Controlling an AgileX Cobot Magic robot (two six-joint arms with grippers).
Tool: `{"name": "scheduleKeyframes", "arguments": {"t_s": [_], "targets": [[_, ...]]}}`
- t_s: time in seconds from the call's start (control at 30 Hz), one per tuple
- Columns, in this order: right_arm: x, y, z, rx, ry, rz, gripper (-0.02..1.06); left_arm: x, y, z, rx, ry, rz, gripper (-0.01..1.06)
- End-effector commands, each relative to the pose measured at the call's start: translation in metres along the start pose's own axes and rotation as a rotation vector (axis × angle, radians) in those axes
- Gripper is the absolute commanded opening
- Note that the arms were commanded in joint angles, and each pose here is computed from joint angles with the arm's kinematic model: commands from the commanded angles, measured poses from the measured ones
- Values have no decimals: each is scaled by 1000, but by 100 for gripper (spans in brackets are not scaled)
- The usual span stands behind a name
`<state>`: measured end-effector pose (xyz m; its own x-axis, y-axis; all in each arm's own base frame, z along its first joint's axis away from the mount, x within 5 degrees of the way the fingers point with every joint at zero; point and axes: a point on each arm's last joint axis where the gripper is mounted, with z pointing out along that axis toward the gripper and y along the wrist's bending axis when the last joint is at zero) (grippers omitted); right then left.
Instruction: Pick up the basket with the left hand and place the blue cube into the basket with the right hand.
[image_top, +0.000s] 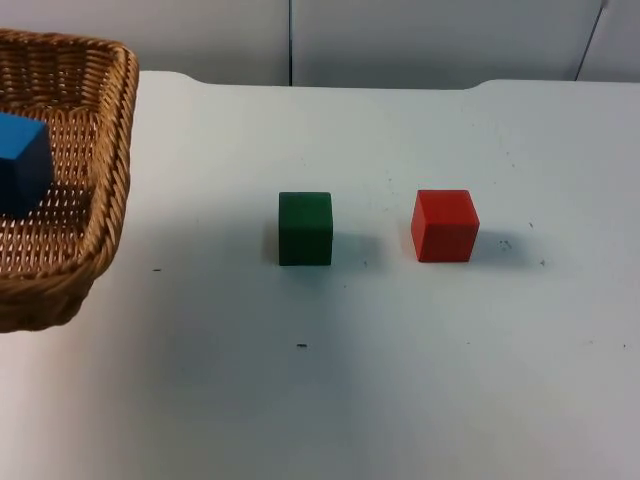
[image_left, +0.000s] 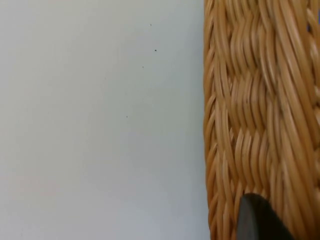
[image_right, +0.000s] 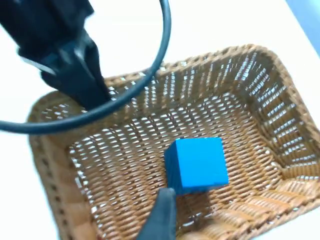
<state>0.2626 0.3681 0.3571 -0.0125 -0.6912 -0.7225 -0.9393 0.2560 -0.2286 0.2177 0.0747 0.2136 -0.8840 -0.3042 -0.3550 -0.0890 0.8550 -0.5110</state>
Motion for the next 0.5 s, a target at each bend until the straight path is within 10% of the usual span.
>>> {"name": "scheduleKeyframes", "arguments": {"t_s": [0.0, 0.47], "targets": [[-5, 2, -21, -1, 5, -19, 78, -8, 0, 7, 56, -29, 4, 0], [-3, 7, -46, -39, 75, -17, 78, -43, 41, 48, 89, 54, -51, 0]]}}
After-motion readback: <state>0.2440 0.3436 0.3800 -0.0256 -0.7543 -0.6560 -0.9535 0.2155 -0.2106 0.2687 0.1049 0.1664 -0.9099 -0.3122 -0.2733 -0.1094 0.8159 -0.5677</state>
